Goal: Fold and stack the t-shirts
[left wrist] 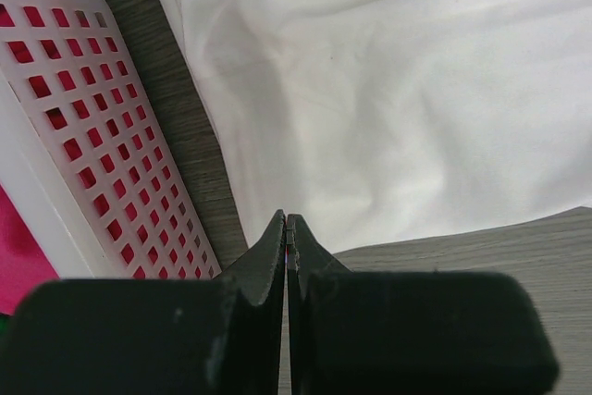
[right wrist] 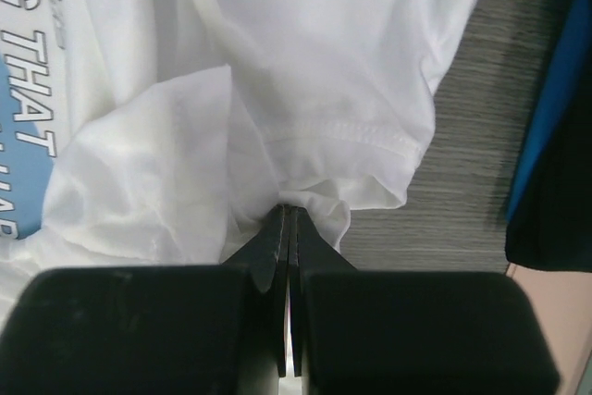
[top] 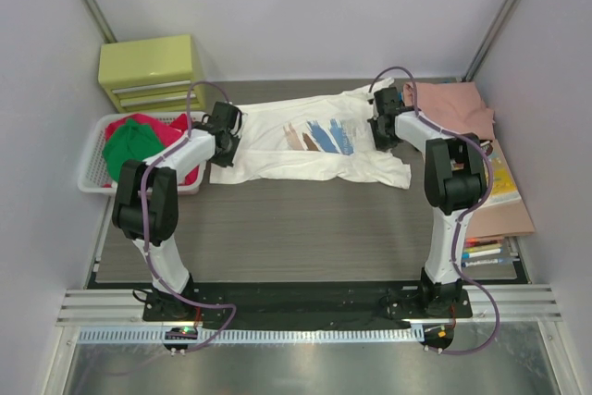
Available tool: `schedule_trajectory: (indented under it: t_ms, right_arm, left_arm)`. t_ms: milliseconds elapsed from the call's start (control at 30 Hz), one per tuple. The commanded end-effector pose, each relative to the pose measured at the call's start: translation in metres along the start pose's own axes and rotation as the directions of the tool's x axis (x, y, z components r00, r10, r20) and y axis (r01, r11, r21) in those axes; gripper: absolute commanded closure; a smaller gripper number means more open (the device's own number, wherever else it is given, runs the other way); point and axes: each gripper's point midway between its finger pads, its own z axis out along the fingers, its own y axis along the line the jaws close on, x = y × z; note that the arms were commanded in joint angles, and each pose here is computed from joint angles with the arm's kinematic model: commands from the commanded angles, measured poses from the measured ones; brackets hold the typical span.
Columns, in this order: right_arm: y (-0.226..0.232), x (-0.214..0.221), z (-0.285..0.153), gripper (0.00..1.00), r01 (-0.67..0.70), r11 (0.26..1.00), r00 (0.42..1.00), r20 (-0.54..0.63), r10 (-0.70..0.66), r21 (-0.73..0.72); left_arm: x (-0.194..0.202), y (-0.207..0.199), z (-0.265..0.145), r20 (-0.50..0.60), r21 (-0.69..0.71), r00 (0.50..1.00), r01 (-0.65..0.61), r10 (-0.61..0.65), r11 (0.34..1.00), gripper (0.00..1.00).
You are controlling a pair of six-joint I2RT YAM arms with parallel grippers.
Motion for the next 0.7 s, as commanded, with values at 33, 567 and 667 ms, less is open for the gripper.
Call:
schedule_trajectory:
  t_ms: [33,567,667]
  right_arm:
    - [-0.026,-0.023,-0.024,0.99,-0.045,0.994,0.996,0.087,0.037,0.095]
    - [-0.097,-0.02,-0.033,0.99,-0.135,0.945,0.99,0.085,0.115,0.297]
    - [-0.109,-0.021,-0.043,0.99,-0.165,0.94,0.985,0.106,0.139,0.299]
  left_arm:
    - [-0.009,0.003,-0.01,0.043,-0.008,0.999,0.001,0.0,1.0,1.0]
    - [-0.008,0.005,-0.015,0.055,-0.018,0.998,-0.006,0.007,1.0,1.0]
    - [-0.009,0.005,-0.014,0.057,-0.015,0.998,-0.006,0.007,1.0,1.0]
